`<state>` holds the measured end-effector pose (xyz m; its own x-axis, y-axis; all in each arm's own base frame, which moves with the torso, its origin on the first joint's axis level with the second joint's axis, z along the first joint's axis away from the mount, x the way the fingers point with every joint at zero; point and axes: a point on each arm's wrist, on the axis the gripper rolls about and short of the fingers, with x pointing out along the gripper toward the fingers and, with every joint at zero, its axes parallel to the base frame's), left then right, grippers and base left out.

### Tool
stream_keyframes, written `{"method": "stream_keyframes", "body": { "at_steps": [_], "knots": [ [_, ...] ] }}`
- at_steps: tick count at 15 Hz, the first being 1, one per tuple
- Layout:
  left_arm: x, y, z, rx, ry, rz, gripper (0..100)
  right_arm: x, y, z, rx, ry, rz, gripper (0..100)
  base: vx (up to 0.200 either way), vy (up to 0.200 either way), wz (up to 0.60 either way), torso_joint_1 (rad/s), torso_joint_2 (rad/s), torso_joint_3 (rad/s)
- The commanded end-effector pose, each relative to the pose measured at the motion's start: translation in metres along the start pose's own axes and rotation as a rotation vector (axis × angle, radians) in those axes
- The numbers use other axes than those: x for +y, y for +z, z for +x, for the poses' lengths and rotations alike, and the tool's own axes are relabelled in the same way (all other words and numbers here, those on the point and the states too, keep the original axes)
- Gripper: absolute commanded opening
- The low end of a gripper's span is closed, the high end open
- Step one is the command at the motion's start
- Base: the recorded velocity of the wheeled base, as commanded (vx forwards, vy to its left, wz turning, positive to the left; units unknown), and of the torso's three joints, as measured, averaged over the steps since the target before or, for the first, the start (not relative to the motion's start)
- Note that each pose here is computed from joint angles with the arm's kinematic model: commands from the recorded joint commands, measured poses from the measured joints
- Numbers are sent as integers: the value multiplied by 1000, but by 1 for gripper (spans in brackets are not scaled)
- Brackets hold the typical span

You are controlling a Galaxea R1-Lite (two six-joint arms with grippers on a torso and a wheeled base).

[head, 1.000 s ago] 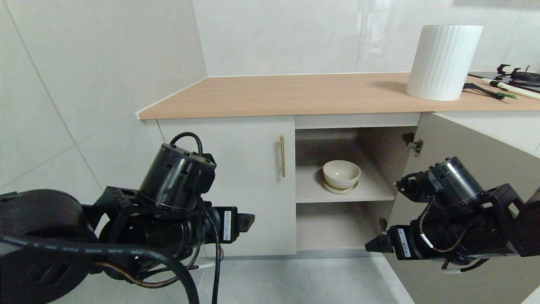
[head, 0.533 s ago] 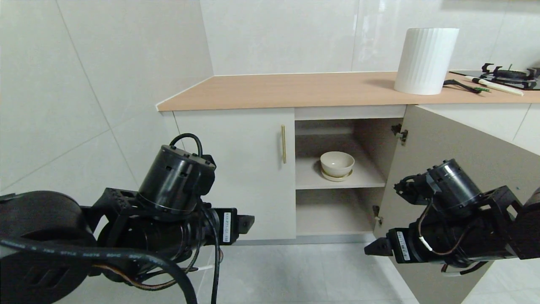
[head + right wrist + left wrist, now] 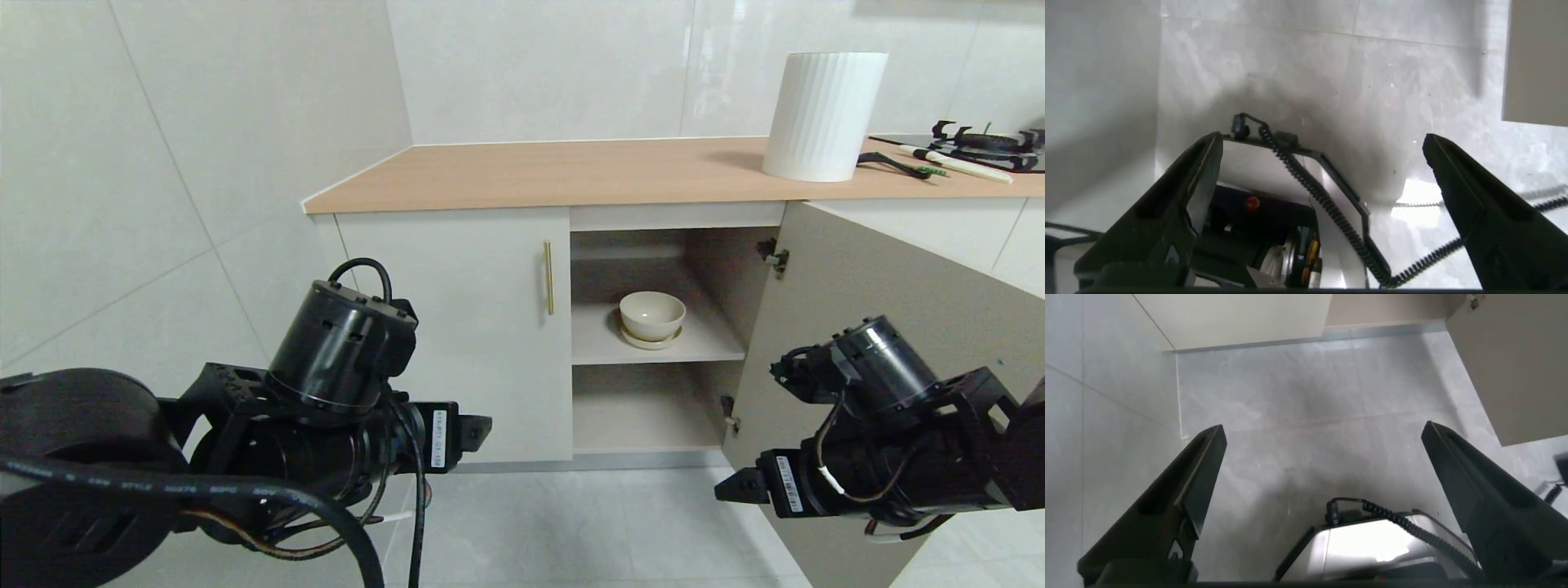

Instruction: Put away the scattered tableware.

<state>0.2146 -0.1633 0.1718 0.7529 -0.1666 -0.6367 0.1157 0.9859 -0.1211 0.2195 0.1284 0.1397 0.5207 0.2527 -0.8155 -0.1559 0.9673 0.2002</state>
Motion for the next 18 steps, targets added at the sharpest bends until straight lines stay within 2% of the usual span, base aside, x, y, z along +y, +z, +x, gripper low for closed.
{"method": "stream_keyframes", "body": {
  "at_steps": [1,3,6,10,14,16,18],
  "knots": [
    [0,0,0,1,1,0,100,-1,-2,-8,-16,7,-8,100,0,0,0,0,0,0],
    [0,0,0,0,2,1,100,-2,-12,-13,-2,10,-26,100,0,0,0,0,0,0],
    [0,-1,-1,0,8,4,100,-7,-23,-27,-22,20,-24,100,0,-200,0,-4,4,2],
    [0,-1,-1,-2,11,6,100,-14,-39,-28,12,6,-23,100,0,-200,0,4,1,2],
    [0,-2,0,1,11,7,100,-21,-45,-34,37,-16,-15,100,0,-200,0,1,1,1],
    [0,-1,-1,0,10,5,100,-28,-42,-39,17,-34,12,100,0,-200,0,7,2,2],
    [1,-1,-2,-4,8,3,100,-38,-45,-48,55,-76,34,100,0,-100,0,1,1,1]
  ]
}}
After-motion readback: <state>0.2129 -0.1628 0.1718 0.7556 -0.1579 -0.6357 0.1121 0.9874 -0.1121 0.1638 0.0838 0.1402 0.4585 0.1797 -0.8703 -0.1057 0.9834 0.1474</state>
